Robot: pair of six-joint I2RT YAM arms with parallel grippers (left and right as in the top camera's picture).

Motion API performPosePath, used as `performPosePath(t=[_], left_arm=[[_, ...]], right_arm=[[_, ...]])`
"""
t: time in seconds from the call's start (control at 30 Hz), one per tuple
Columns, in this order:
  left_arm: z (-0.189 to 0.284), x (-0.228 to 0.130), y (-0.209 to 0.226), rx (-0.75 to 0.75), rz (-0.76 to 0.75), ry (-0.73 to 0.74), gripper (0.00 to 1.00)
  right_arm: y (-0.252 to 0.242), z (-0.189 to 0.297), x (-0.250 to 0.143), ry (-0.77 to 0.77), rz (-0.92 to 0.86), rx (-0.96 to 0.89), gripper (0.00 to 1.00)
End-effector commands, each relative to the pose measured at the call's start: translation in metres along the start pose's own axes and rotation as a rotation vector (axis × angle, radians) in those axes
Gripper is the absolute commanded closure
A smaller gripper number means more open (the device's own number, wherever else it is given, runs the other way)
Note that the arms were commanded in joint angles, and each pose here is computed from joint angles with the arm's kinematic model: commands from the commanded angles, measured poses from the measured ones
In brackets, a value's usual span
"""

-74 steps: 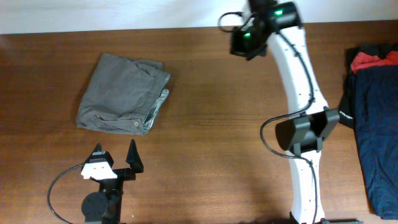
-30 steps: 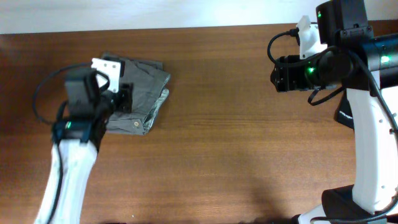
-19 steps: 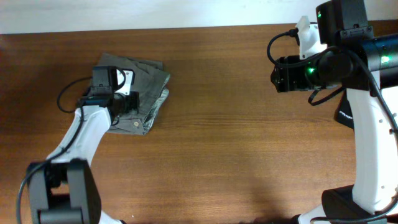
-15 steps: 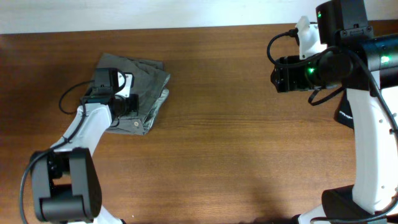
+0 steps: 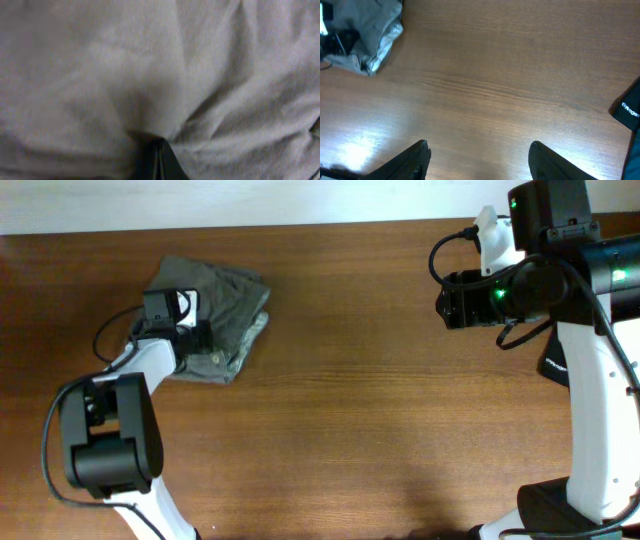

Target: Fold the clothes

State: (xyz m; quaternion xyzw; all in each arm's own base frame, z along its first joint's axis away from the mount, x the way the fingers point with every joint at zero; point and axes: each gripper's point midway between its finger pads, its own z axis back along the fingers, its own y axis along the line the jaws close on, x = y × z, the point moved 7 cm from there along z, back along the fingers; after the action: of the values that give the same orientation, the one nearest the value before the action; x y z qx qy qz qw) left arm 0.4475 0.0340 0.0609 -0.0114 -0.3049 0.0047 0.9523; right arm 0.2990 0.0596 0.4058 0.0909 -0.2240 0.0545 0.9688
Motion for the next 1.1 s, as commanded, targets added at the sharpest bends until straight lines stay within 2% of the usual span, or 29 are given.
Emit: performPosePath(t=[0.0, 0.23, 0.5, 0.53, 0.6, 0.7, 0.8, 0.87, 0.93, 0.97, 1.0, 1.07], left_arm=[[-0.042, -0.028, 0.008, 0.019, 0.025, 0.091, 0.97], [-0.08, 0.0, 0.03, 0.082, 0.087, 0.093, 0.97], [-0.072, 0.028, 0.063, 0.171, 0.165, 0.043, 0.96], [-0.072, 0.029, 0.066, 0.174, 0.169, 0.043, 0.88], [-0.07, 0.031, 0.069, 0.178, 0.175, 0.043, 0.57], [-0.065, 0.037, 0.07, 0.175, 0.176, 0.045, 0.51], [-0.05, 0.056, 0.065, 0.166, 0.168, 0.028, 0.2], [-0.035, 0.074, 0.058, 0.157, 0.157, -0.002, 0.14], [-0.015, 0.095, 0.05, 0.148, 0.143, -0.049, 0.13], [-0.004, 0.106, 0.045, 0.144, 0.135, -0.076, 0.04], [0.007, 0.117, 0.04, 0.139, 0.127, -0.104, 0.01], [0.027, 0.133, 0.032, 0.132, 0.114, -0.155, 0.01]], right_arm=[[0.0, 0.003, -0.003, -0.001, 0.012, -0.013, 0.33], [0.0, 0.003, -0.003, -0.001, 0.008, -0.014, 0.34], [0.0, 0.003, -0.003, -0.001, -0.007, -0.015, 0.34], [-0.002, 0.003, -0.003, -0.003, -0.011, -0.029, 0.34], [-0.008, 0.003, -0.002, -0.009, -0.04, -0.093, 0.34], [-0.018, 0.005, -0.002, -0.022, -0.078, -0.186, 0.34], [-0.025, 0.006, 0.0, -0.038, -0.123, -0.248, 0.3], [-0.03, 0.007, 0.002, -0.054, -0.137, -0.271, 0.28], [-0.036, 0.009, 0.005, -0.07, -0.155, -0.283, 0.22], [-0.041, 0.009, 0.006, -0.078, -0.17, -0.29, 0.2], [-0.047, 0.01, 0.006, -0.08, -0.186, -0.298, 0.18], [-0.056, 0.011, 0.005, -0.078, -0.213, -0.313, 0.18]])
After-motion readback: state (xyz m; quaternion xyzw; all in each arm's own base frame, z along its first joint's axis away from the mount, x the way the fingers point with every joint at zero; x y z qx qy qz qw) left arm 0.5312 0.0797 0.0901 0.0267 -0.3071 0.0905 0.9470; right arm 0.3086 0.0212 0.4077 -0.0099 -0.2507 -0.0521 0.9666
